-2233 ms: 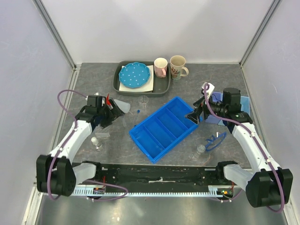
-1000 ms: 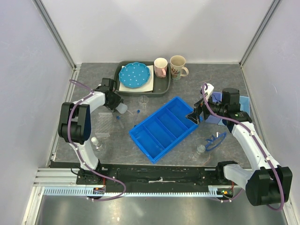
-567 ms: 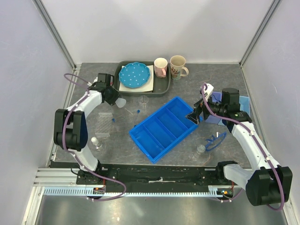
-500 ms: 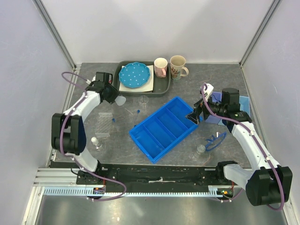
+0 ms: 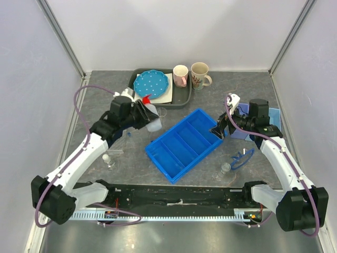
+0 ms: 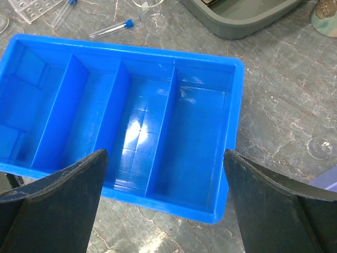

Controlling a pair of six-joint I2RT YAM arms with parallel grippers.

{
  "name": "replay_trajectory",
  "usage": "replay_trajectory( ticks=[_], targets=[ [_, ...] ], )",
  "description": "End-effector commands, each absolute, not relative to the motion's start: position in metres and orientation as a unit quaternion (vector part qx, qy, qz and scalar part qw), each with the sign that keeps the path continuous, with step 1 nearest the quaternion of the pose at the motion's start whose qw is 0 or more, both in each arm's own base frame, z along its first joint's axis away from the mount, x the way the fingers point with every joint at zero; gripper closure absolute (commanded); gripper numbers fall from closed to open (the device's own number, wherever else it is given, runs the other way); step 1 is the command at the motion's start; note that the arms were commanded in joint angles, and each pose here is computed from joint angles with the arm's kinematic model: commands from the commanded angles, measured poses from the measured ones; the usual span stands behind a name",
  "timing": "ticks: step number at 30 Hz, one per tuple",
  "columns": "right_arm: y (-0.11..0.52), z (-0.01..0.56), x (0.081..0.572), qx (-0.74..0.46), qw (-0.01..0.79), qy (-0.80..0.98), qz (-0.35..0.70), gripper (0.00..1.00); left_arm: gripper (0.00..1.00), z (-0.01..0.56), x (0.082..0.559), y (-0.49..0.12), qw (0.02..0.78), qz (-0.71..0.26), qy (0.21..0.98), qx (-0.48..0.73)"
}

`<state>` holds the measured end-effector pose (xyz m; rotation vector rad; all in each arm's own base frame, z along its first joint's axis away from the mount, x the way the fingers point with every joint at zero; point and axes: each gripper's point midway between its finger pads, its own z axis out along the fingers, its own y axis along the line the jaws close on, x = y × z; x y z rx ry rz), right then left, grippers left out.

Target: Organize the chemistry lab equipment

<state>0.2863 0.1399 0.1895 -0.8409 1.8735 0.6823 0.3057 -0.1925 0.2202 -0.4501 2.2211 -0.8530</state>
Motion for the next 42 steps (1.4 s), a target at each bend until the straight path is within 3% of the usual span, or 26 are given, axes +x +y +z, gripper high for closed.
replay_trajectory(
  ticks=[1,8,23,28,32,42],
  targets=[
    [0.138,0.196,0.293,-0.356,0.484,0.756,0.26,0.02,0.85,0.232,0.281,-0.228,0.35,-0.375,0.841,-0.17],
    [0.128,0.195,0.3,-0.353,0.494,0.761,0.228,0.02,0.85,0.228,0.266,-0.297,0.332,-0.417,0.823,-0.195],
    [0.109,0.205,0.313,-0.334,0.524,0.767,0.159,0.02,0.82,0.168,0.319,-0.413,0.285,-0.388,0.838,-0.258],
    [0.107,0.206,0.313,-0.333,0.527,0.767,0.152,0.02,0.75,0.161,0.334,-0.438,0.278,-0.394,0.833,-0.27],
    [0.105,0.205,0.315,-0.332,0.525,0.769,0.149,0.02,0.59,0.155,0.337,-0.46,0.263,-0.402,0.839,-0.254],
    [0.103,0.205,0.315,-0.332,0.527,0.769,0.143,0.02,0.37,0.147,0.338,-0.48,0.247,-0.406,0.853,-0.215]
  ],
)
